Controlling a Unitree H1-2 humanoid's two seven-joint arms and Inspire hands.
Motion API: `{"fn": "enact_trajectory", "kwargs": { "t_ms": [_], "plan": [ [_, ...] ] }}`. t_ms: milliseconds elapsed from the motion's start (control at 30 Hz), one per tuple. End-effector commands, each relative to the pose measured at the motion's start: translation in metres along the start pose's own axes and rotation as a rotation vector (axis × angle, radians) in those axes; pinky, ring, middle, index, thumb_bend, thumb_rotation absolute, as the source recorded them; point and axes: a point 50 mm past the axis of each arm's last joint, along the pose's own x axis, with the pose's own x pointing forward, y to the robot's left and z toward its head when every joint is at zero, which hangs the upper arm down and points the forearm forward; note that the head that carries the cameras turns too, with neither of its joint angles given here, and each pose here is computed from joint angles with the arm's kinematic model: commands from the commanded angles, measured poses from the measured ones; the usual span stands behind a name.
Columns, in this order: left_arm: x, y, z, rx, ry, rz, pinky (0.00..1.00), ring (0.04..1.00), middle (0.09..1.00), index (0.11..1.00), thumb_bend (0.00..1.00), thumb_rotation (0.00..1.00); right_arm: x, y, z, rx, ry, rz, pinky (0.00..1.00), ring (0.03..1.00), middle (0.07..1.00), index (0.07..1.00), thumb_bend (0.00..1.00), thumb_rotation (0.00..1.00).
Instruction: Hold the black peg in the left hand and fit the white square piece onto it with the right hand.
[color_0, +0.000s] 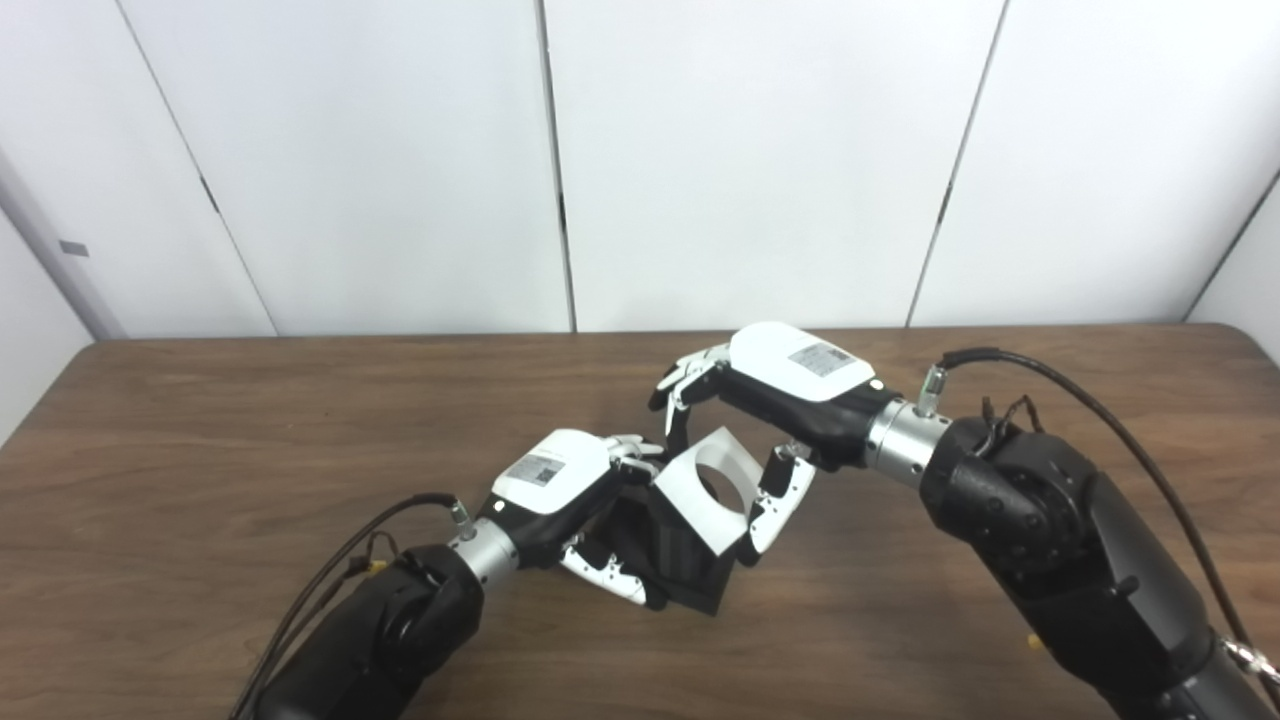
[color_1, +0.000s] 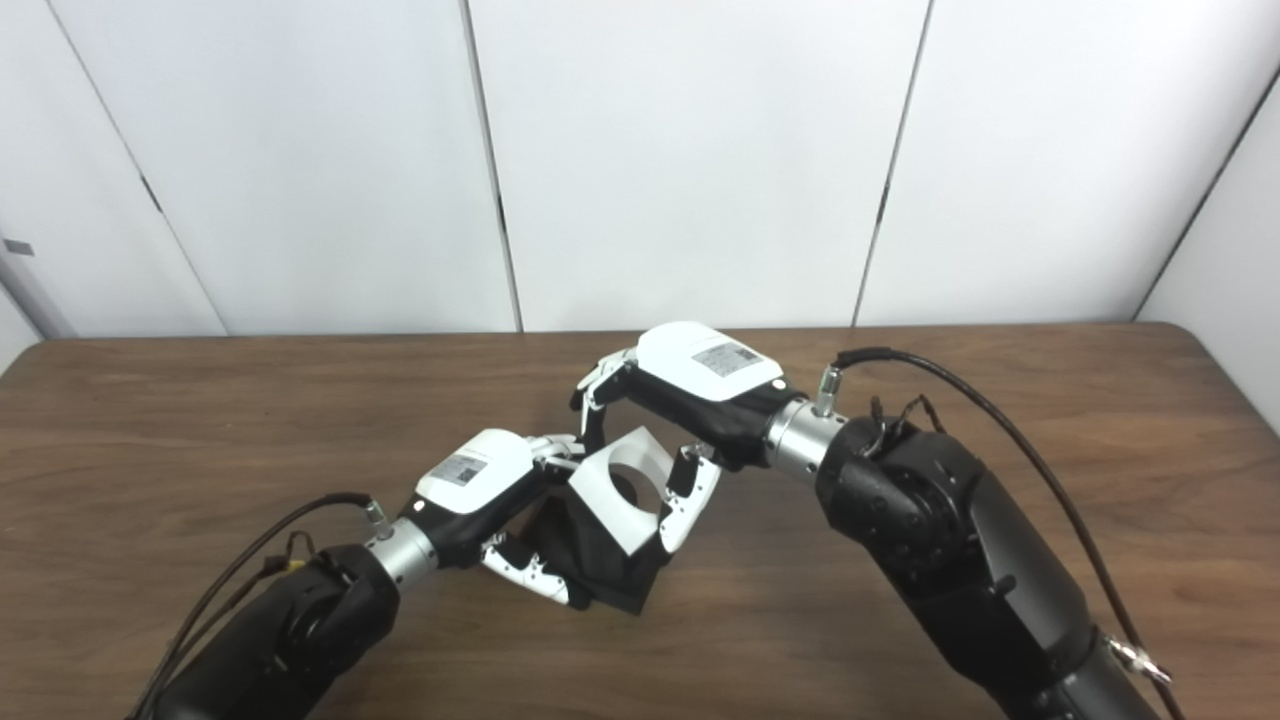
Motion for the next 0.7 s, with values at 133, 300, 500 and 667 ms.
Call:
{"fn": "enact_trajectory", "kwargs": {
  "t_ms": [133, 300, 500, 667],
  "plan": [
    [-0.007, -0.025, -0.003, 0.039, 0.056, -0.132, 0.86, 0.900, 0.866, 0.490, 0.52, 0.07, 0.004, -0.017, 0.008, -0.049, -0.052, -0.053, 0.85, 0.847, 0.774, 0.478, 0.52, 0.14],
    [-0.006, -0.026, -0.003, 0.042, 0.052, -0.127, 0.85, 0.897, 0.862, 0.489, 0.52, 0.07, 0.007, -0.014, 0.008, -0.037, -0.048, -0.043, 0.85, 0.849, 0.775, 0.478, 0.52, 0.14],
    [-0.006, -0.026, -0.002, 0.039, 0.049, -0.124, 0.84, 0.894, 0.862, 0.489, 0.52, 0.07, 0.008, -0.009, 0.006, -0.020, -0.044, -0.038, 0.85, 0.845, 0.776, 0.478, 0.52, 0.14],
    [-0.005, -0.025, 0.000, 0.045, 0.051, -0.130, 0.85, 0.898, 0.867, 0.489, 0.52, 0.07, 0.011, -0.006, 0.004, -0.007, -0.043, -0.035, 0.84, 0.840, 0.772, 0.478, 0.52, 0.14]
  ]
}}
